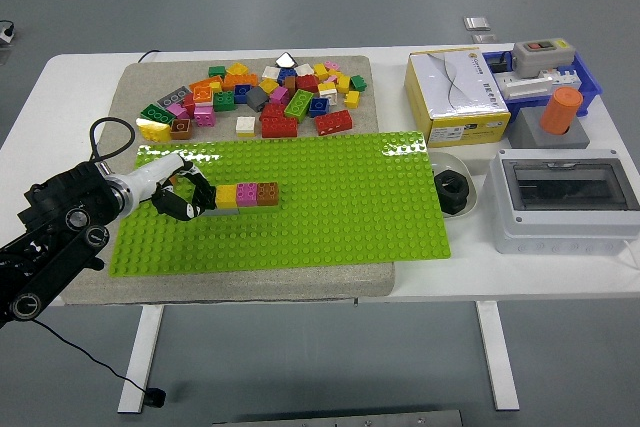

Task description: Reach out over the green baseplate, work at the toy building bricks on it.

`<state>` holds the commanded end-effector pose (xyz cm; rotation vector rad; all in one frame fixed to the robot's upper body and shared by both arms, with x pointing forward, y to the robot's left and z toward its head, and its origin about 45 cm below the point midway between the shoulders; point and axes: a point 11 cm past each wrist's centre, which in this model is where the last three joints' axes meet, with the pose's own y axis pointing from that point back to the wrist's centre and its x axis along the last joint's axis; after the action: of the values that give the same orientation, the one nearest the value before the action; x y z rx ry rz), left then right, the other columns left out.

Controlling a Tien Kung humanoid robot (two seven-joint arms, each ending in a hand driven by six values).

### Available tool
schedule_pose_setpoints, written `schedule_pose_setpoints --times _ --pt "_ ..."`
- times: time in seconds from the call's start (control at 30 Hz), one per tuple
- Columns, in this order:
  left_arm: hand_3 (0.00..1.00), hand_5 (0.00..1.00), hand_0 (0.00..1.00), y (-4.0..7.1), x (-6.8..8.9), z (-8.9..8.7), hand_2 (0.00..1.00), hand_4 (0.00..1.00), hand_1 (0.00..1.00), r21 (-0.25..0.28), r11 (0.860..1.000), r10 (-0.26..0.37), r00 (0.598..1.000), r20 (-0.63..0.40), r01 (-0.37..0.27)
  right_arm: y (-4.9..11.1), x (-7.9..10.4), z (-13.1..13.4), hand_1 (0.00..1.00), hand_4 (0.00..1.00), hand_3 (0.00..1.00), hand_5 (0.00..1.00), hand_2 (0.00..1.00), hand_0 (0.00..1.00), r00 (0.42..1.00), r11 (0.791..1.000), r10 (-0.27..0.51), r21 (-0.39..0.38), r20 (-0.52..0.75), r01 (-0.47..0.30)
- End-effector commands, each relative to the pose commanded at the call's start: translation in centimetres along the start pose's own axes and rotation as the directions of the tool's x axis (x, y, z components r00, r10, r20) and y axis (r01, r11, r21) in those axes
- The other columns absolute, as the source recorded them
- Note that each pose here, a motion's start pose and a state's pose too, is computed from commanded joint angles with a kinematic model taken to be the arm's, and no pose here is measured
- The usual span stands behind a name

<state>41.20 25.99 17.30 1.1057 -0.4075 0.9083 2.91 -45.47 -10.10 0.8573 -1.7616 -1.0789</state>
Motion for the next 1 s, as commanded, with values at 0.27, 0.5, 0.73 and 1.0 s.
schedule_pose_setpoints --times 0.27,0.5,0.73,1.0 --pt "0.733 0.002 0.221 -0.03 0.06 -0.02 0.791 0.86 0.043 0.001 1.0 0.002 1.0 -0.001 -0.002 0.0 -0.01 -0.03 0.479 0.768 0.72 0.899 0.623 0.631 1.0 1.0 0.0 0.0 0.0 0.0" --pt "0.736 0.002 0.22 -0.03 0.08 -0.03 0.793 0.907 0.042 0.003 1.0 0.002 1.0 0.0 -0.002 0.0 0.0 -0.05 0.478 0.767 0.72 0.898 0.623 0.631 1.0 1.0 0.0 0.0 0.0 0.0" --pt "0.732 0.002 0.22 0.02 -0.08 -0.03 0.796 0.902 0.043 0.006 1.0 -0.014 1.0 0.013 0.014 0.0 0.01 -0.13 0.478 0.768 0.72 0.898 0.623 0.631 1.0 1.0 0.001 -0.001 0.002 -0.001" --pt "0.73 0.002 0.22 0.19 0.49 0.16 0.798 0.904 0.044 -0.001 1.0 0.001 1.0 0.027 -0.001 0.0 0.05 -0.07 0.476 0.767 0.719 0.896 0.623 0.631 1.0 1.0 0.002 -0.003 0.001 -0.002"
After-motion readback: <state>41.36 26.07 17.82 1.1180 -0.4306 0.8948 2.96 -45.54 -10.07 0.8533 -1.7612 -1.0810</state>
